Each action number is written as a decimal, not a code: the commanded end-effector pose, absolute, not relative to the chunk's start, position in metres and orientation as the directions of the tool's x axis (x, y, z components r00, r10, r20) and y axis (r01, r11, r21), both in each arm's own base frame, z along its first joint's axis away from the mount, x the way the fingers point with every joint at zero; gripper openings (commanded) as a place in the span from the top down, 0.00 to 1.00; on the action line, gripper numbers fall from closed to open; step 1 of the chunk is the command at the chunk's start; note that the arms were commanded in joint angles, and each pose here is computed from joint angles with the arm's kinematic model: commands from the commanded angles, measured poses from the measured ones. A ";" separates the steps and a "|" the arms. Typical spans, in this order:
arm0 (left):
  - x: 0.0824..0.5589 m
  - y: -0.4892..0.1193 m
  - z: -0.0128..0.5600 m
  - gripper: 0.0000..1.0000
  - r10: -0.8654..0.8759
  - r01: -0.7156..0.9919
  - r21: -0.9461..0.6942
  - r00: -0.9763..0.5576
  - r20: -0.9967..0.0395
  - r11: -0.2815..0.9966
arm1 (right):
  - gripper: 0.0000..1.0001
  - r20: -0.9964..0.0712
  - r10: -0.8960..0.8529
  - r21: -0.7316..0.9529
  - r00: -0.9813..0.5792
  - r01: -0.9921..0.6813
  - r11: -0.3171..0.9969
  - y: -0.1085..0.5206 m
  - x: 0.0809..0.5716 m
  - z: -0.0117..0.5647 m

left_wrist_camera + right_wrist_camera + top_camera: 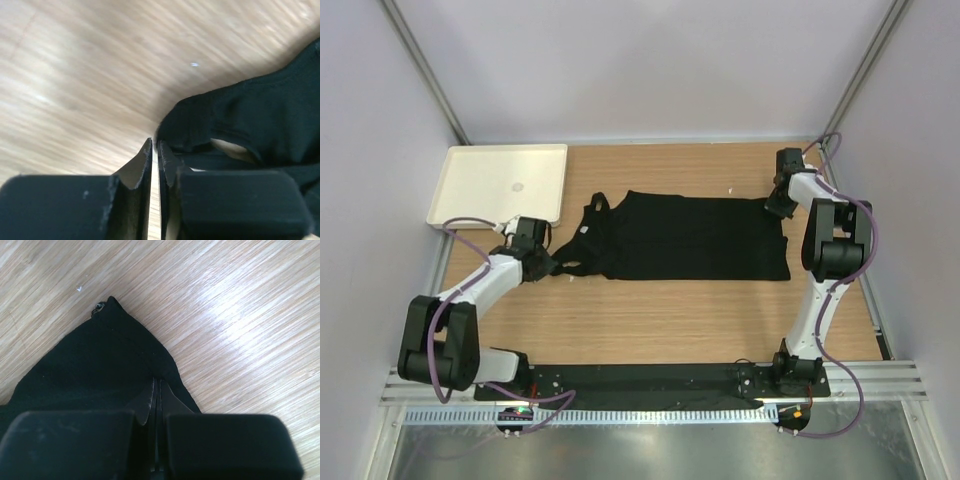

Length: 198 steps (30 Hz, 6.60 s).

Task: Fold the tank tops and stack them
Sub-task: Fold the tank top

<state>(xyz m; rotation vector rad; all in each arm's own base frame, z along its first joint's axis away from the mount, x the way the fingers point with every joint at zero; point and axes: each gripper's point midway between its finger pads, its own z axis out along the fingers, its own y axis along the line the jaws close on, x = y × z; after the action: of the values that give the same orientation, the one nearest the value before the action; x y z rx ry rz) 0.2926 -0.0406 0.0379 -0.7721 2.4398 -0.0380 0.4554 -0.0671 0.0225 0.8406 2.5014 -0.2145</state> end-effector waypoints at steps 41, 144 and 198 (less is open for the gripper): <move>0.352 -0.044 0.042 0.84 -0.582 -0.499 -0.308 -0.627 -0.517 0.810 | 0.99 -0.533 0.555 0.055 -0.639 0.628 0.777 -0.074 0.450 0.042; 0.469 -0.056 0.113 0.94 -0.426 -0.404 -0.163 -0.736 -0.527 0.900 | 0.99 -0.591 0.625 0.080 -0.510 0.734 0.675 -0.100 0.433 0.058; 0.568 -0.303 0.083 0.32 -0.230 0.056 -0.444 -0.794 -0.563 0.894 | 0.99 -0.555 0.665 0.157 -0.500 0.722 0.674 -0.116 0.495 0.035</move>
<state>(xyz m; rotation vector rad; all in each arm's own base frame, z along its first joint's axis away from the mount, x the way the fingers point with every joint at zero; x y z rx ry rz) 0.5623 -0.2984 0.0743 -0.1112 2.4446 -0.5742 0.4894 -0.1121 0.0242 1.0512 2.3449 -0.1387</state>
